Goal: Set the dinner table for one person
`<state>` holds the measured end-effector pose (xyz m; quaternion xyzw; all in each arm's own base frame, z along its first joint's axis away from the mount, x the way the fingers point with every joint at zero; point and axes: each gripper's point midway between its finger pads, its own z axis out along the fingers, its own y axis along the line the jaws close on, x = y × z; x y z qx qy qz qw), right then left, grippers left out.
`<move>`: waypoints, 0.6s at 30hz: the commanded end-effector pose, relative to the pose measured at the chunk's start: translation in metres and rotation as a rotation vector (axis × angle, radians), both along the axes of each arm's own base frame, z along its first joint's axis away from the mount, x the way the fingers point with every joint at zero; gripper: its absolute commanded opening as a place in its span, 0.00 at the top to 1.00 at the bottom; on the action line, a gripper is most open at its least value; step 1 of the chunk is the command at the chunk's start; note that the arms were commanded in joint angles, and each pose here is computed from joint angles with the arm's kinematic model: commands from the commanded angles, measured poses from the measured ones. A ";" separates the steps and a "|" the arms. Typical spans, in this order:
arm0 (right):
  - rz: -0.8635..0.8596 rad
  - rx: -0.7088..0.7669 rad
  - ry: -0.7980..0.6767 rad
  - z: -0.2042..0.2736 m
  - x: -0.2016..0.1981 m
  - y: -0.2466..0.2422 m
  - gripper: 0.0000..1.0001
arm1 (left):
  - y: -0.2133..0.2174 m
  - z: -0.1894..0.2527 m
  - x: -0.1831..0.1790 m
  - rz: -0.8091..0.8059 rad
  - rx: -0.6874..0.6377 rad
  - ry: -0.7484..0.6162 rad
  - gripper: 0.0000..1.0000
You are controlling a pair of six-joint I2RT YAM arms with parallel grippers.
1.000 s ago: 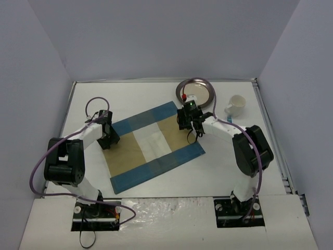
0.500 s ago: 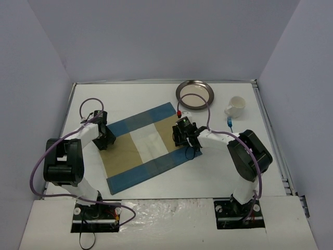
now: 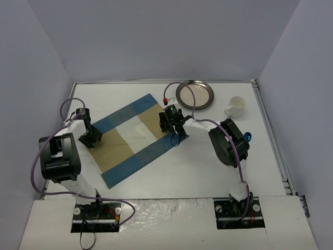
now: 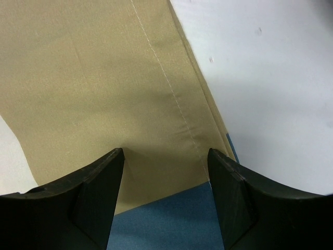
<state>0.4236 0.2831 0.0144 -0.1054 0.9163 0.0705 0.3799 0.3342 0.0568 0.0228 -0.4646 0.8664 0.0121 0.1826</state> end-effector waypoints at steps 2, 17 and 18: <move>0.026 0.008 0.017 -0.002 0.009 0.009 0.38 | 0.023 -0.015 -0.012 0.052 0.024 0.073 0.57; 0.112 0.154 -0.176 0.116 0.032 0.040 0.37 | 0.005 0.095 0.018 -0.069 0.002 -0.194 0.39; 0.106 0.162 -0.190 0.125 0.032 0.038 0.37 | 0.001 0.105 0.018 -0.087 -0.007 -0.219 0.37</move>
